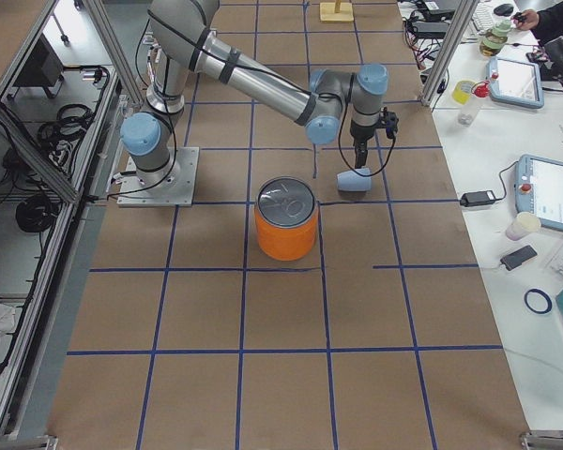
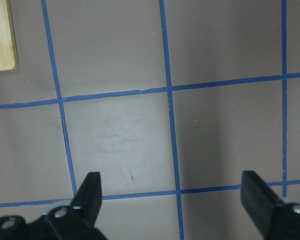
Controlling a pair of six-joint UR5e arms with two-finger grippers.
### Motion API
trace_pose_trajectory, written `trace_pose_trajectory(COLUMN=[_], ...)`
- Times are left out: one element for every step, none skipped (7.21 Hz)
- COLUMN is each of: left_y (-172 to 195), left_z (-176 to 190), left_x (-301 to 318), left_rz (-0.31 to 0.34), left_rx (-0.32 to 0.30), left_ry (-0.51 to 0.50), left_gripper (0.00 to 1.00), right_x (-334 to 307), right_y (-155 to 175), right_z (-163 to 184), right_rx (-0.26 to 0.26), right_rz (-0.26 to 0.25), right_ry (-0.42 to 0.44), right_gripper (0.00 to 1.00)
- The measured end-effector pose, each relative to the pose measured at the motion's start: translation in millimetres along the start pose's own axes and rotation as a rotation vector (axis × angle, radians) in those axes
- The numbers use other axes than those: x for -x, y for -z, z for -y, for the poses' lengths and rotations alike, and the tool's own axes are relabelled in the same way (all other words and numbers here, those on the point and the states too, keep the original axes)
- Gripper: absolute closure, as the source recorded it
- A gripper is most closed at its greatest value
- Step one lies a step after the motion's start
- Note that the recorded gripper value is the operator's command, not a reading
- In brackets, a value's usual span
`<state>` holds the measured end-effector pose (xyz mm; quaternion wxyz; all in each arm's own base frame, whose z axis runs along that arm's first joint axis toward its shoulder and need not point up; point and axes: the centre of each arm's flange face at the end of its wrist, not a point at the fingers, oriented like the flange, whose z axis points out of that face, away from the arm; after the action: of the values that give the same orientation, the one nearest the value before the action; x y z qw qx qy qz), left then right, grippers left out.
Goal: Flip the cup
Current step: 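Move the right gripper over the pale blue cup and close on it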
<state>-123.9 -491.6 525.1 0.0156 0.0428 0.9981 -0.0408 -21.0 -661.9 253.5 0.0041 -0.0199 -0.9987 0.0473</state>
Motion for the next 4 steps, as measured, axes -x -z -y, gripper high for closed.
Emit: trace_pose_trajectory(left_y=[0,0,0,0], left_z=[0,0,0,0], left_x=[0,0,0,0], left_rz=[0.000,0.000,0.000,0.000], left_rx=[0.000,0.000,0.000,0.000], left_ry=[0.000,0.000,-0.001,-0.001], left_gripper=[0.00,0.00,0.00,0.00], right_x=[-7,-12,-15,-16], right_y=[-28,-43,-52,-57], right_z=[-5,-9,-11,-12], right_rx=[-0.016,-0.017,-0.012,-0.006], right_rz=[-0.012,-0.018,-0.019,-0.018], right_ry=[0.018,0.030,0.034,0.036], right_gripper=[0.02,0.15,0.33,0.47])
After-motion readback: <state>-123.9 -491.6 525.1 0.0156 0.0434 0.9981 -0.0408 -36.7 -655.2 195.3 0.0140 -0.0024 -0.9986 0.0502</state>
